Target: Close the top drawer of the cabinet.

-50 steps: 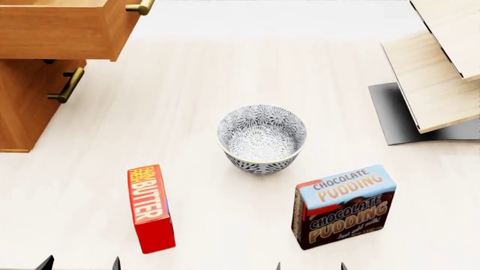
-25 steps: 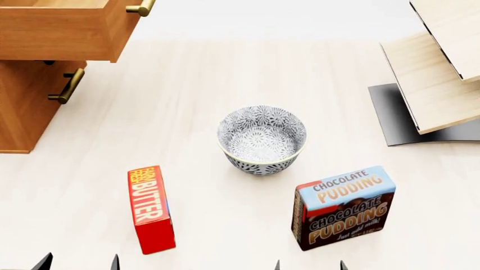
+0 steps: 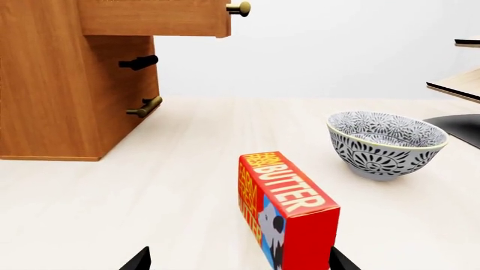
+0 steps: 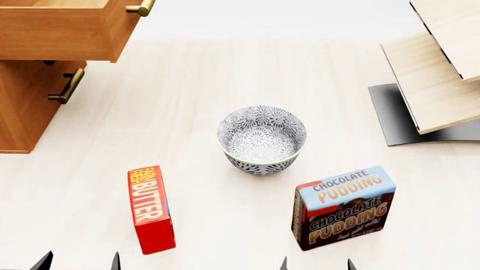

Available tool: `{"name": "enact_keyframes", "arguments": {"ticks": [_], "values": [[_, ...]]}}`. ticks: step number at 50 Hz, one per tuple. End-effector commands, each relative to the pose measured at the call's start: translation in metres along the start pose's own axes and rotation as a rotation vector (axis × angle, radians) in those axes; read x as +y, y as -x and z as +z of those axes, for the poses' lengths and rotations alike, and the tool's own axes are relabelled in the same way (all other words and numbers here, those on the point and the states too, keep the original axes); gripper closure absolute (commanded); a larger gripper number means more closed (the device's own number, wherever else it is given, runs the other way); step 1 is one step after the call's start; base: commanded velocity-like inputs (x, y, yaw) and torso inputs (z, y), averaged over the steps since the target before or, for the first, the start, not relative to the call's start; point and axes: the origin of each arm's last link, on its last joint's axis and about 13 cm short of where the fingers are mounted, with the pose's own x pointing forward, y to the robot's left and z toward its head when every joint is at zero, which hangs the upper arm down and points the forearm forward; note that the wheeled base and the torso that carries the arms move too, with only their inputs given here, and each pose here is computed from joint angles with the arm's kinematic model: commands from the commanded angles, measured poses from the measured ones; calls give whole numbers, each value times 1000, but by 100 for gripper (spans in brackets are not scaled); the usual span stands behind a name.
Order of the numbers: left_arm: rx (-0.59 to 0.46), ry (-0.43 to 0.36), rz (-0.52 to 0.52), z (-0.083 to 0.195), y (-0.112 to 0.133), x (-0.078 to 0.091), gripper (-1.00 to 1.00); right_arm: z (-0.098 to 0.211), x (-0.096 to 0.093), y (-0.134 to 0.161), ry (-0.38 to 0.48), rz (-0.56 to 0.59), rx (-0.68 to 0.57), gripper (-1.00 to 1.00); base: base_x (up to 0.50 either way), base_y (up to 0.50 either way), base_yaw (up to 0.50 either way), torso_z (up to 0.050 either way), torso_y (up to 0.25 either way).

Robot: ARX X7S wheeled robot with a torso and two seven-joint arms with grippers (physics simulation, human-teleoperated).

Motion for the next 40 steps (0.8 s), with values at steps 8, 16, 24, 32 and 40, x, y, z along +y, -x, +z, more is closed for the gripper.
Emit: {"name": "enact_keyframes", "arguments": {"ticks": [8, 16, 24, 32, 40], "values": [[-50, -6, 6, 26, 3, -5, -100, 23, -4, -4, 33, -79, -35, -100, 0, 0, 0, 0, 0], [-103, -13, 12, 42, 5, -5, -100, 35, -8, -5, 38, -113, -62, -100, 0, 0, 0, 0, 0], [-128, -23, 7, 51, 6, -6, -100, 39, -9, -5, 43, -123, -70, -100, 0, 0, 0, 0, 0], [-147, -24, 6, 59, 10, -5, -100, 42, -9, -3, 49, -124, -79, -100, 0, 0, 0, 0, 0], [-152, -10, 26, 60, 12, -4, -100, 42, -8, -3, 50, -126, -81, -100, 0, 0, 0, 0, 0]]}}
